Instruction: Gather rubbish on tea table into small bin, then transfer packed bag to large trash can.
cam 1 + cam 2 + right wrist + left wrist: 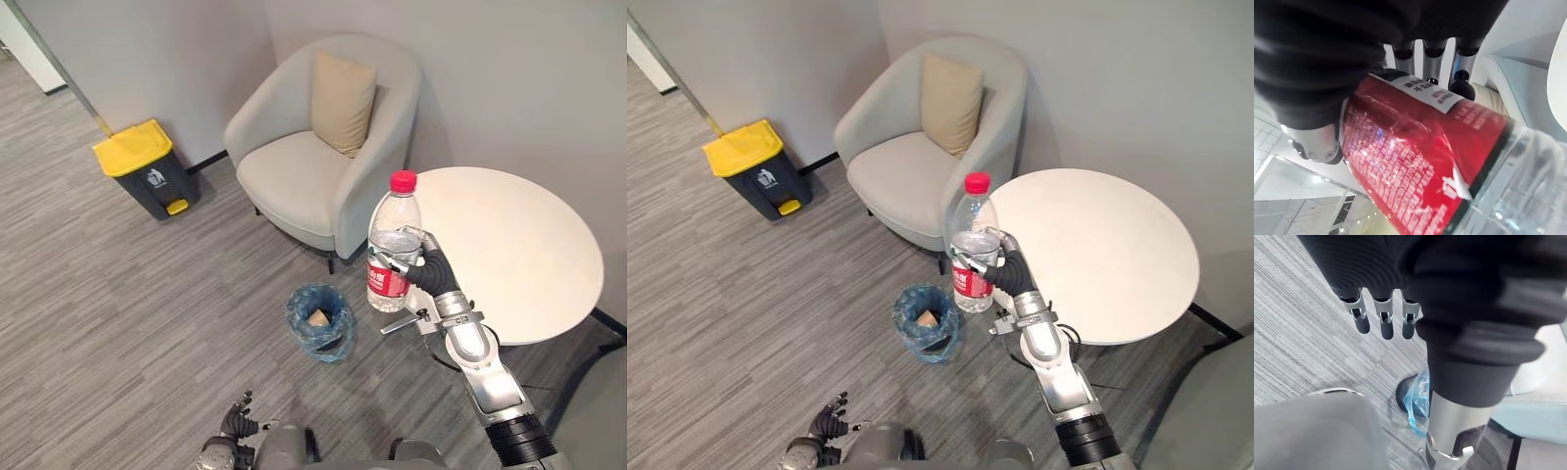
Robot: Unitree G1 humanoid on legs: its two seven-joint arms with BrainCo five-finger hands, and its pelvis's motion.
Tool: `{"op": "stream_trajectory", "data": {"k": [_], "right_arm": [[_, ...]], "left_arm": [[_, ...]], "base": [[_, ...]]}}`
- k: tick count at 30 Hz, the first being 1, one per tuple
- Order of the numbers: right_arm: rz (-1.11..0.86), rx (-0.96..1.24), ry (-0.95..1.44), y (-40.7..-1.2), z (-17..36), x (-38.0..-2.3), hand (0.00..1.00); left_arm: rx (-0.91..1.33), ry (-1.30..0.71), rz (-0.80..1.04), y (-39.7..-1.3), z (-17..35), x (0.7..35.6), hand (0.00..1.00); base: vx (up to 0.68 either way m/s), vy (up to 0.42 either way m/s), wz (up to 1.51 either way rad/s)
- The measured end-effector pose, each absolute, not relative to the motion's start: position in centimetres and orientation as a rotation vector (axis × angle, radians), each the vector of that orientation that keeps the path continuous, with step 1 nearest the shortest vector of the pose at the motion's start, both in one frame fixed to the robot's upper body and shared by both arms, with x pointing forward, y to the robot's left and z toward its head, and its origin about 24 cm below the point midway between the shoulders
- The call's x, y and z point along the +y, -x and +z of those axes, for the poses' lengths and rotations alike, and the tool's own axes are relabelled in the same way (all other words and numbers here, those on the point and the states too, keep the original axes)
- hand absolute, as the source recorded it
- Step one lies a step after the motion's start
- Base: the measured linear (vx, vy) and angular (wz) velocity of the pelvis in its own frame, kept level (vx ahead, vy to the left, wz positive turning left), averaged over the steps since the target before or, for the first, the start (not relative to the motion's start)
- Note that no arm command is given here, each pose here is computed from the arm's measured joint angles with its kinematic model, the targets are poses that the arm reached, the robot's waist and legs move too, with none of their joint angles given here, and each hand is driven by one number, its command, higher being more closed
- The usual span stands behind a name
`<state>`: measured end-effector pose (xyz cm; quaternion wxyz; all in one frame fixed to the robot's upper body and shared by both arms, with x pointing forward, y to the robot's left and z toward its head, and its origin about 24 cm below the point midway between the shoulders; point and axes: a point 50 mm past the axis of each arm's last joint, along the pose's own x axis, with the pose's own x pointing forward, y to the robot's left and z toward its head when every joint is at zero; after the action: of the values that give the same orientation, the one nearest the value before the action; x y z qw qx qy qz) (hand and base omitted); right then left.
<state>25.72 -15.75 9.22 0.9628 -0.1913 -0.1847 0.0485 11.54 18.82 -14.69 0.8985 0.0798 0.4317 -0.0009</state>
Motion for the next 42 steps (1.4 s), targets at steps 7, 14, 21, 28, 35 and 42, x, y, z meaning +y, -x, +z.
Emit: {"op": "stream_trajectory", "data": {"k": [7,14,21,28,35,42], "right_arm": [[0.046,-0.315,0.325,-24.9,7.9,-15.8,1.0],[0.046,-0.299,0.323,-24.7,7.5,-16.0,1.0],[0.087,-0.276,0.322,-24.7,6.9,-15.3,1.0],[0.135,-0.208,0.343,-24.6,5.3,-14.6,1.0],[0.138,-0.214,0.352,-24.9,5.5,-14.6,1.0],[0.136,-0.21,0.381,-24.9,5.6,-15.5,1.0]], "left_arm": [[0.897,-0.21,-0.039,-11.5,-14.7,18.7,0.0],[0.914,-0.244,-0.053,-11.0,-14.9,19.0,0.0],[0.928,-0.234,-0.018,-10.6,-15.0,19.6,0.0],[0.94,-0.266,-0.001,-10.0,-14.8,21.1,0.0],[0.932,-0.269,0.002,-10.6,-14.7,21.2,0.0],[0.933,-0.241,-0.015,-10.6,-15.0,20.0,0.0]], "base": [[-0.08,0.085,0.44],[-0.14,-0.022,-0.12],[-0.04,-0.007,-0.16],[0.06,0.042,0.06],[0.23,-0.036,0.46],[0.31,-0.164,0.15]]}}
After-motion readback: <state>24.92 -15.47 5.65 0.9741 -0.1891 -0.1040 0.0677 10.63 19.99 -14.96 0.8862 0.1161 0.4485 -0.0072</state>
